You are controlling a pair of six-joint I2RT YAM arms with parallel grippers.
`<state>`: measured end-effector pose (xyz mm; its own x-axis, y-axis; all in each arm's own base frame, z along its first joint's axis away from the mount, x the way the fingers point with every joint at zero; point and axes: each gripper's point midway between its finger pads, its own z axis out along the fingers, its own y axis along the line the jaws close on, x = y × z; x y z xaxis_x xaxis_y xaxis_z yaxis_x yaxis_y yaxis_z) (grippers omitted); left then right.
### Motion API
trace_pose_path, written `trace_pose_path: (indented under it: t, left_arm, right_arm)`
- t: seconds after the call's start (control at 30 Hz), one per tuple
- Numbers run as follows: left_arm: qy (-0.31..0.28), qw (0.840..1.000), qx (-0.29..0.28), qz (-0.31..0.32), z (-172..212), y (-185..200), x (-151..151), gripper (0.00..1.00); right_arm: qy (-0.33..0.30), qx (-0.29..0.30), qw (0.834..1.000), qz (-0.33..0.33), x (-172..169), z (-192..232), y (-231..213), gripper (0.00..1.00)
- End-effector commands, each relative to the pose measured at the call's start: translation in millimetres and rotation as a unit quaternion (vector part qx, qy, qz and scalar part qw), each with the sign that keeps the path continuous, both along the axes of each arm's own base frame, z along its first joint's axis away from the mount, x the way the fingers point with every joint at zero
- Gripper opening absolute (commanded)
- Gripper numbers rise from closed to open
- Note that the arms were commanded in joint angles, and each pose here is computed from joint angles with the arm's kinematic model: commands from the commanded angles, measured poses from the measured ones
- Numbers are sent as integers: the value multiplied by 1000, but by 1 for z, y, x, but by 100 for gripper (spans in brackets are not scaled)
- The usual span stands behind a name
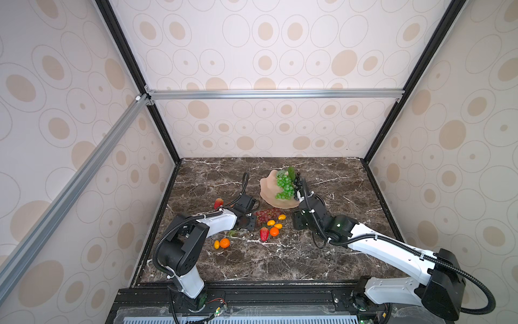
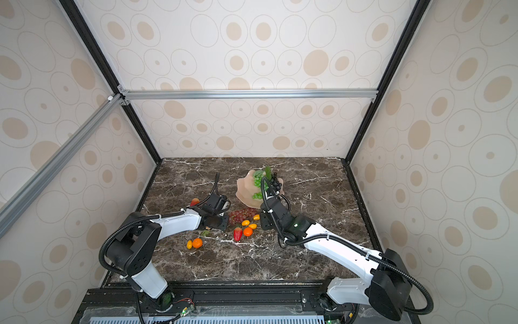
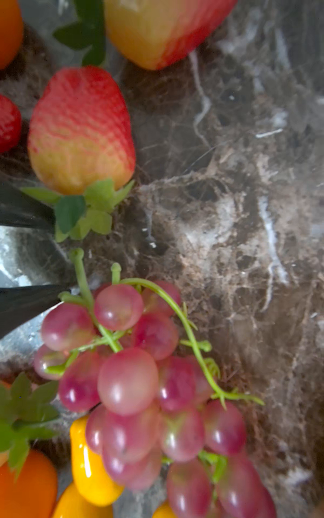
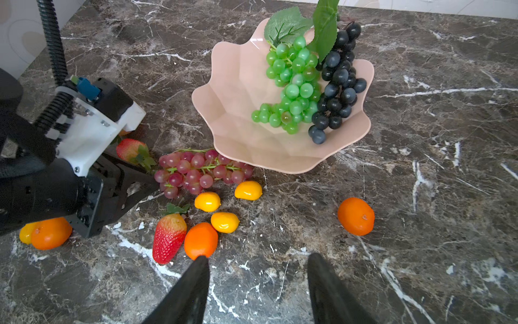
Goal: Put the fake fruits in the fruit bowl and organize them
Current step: 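Lower left gripper onto the red grapes while right gripper draws back from bowl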
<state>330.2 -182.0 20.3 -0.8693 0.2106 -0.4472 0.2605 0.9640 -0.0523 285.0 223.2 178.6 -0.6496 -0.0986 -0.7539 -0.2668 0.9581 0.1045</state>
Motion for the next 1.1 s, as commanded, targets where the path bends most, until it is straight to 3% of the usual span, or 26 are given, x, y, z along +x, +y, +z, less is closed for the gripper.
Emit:
trace_pose_path:
  t: [0.0,0.17,0.3,0.6,1.07]
  left_arm:
    - [15,999,36,-29,-5,5,-1,35]
    - [17,997,39,-57,-6,0,1,35]
    - [20,996,9,-88,-4,-14,-1,36]
    - [34,994,-9,-105,-10,-24,-7,53]
    - [38,988,-50,-143,-12,-49,-8,37]
  right_arm:
    - [-7,-7,1000,-5,2,9,-6,59]
    - [-7,-10,1000,-3,2,11,-5,59]
    - [-7,-12,1000,-3,3,11,-5,59]
    - [0,-8,1000,-3,2,6,-3,59]
    - [3,-10,1000,-2,2,3,-3,59]
